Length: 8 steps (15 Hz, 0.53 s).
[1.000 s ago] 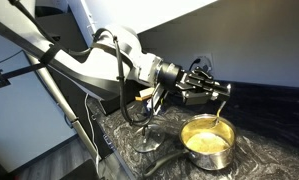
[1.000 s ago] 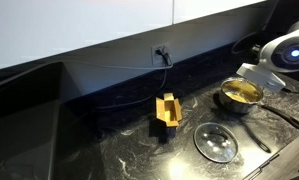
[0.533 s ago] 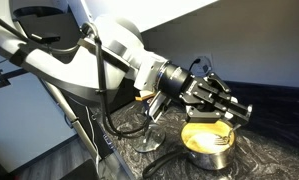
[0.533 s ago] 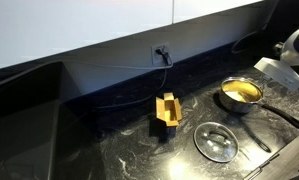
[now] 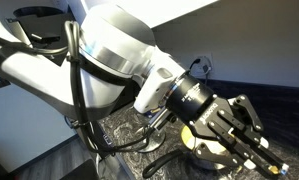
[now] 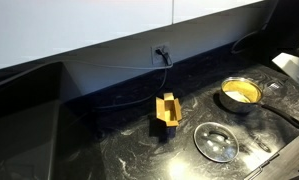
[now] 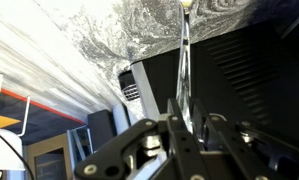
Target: Put the fork inside the pot then close the pot.
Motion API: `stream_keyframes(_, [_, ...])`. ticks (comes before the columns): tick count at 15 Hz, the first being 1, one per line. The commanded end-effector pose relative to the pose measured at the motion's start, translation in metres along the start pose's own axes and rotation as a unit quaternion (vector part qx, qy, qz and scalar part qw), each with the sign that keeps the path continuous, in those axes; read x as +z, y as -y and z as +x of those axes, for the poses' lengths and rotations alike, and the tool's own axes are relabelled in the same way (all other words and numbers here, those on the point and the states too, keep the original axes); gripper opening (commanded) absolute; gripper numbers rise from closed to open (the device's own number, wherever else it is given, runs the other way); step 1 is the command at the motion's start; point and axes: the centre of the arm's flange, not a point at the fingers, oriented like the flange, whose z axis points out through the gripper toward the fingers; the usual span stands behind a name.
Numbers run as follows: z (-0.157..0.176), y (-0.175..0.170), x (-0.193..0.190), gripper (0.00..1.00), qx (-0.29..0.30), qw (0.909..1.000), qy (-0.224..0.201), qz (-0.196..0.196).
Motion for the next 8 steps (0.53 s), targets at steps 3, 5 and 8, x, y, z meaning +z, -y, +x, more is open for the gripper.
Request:
stream_keyframes(3, [0.013, -0.014, 0.037, 0.04, 0.024, 0.9966, 0.045, -0.064])
stream_keyframes(5, [0.009, -0.016, 0.049, 0.04, 0.027, 0.9953, 0.056, -0.074])
stream_keyframes(8, [-0.002, -0.013, 0.064, 0.04, 0.037, 0.9938, 0.073, -0.076])
